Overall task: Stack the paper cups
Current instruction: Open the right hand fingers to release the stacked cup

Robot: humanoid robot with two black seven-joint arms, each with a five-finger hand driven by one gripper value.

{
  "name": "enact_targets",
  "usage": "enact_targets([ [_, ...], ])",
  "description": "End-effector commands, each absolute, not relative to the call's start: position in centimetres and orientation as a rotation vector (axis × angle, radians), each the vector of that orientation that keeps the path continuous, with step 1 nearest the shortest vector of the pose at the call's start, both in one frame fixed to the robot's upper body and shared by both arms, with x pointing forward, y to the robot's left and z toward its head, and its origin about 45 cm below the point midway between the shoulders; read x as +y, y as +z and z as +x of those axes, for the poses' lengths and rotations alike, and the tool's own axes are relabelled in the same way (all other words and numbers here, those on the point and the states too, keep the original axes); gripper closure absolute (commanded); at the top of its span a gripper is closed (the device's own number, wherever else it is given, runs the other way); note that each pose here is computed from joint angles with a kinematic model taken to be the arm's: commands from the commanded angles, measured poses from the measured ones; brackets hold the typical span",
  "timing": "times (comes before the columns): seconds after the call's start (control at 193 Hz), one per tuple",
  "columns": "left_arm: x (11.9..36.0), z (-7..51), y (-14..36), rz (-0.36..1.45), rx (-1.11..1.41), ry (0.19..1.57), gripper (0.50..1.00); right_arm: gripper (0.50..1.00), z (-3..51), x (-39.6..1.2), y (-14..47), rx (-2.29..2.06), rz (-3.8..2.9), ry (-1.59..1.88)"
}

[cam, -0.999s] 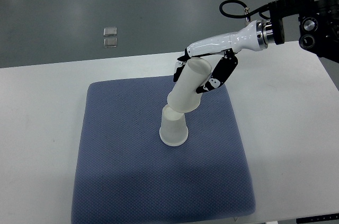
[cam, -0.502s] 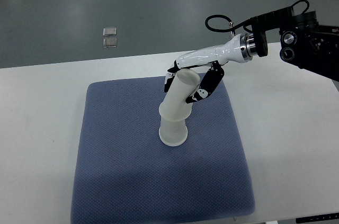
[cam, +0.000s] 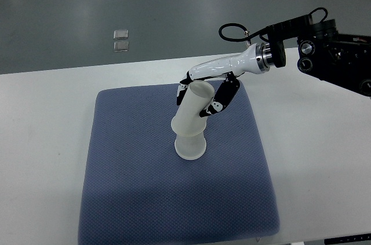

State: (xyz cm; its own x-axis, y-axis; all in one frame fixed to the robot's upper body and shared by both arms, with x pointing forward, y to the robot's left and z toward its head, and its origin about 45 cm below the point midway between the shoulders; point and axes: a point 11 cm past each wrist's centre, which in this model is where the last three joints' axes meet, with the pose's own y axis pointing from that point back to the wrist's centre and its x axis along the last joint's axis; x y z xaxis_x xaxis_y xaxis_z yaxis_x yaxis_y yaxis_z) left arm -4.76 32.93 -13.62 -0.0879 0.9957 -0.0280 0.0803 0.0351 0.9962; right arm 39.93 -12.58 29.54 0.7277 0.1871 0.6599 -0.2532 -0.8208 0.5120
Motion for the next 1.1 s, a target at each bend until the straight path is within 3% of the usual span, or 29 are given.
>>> enact_targets([
  [0.0,32.9,-4.8,-13.6,1.204,1.349,1.21,0.5,0.955,39.9,-12.4,29.4,-0.047,2.333,0.977],
  [0.129,32.9,-4.8,-13.6,1.203,1.349,1.209,0.5,0.918,39.8,-12.4,28.7,-0.049,2.324,0.956],
  [0.238,33.0,-4.8,-13.6,1.204,1.349,1.21,0.5,0.844,39.8,-12.4,28.7,-0.05,2.326,0.955],
  [0.429,33.0,-4.8,-13.6,1.204,1.349,1.21,0.5,0.609,39.8,-12.4,28.7,-0.051,2.327,0.954],
  [1.097,32.9,-4.8,-13.6,1.204,1.349,1.21,0.5,0.605,40.8,-13.3,29.9,-0.15,2.387,0.911],
])
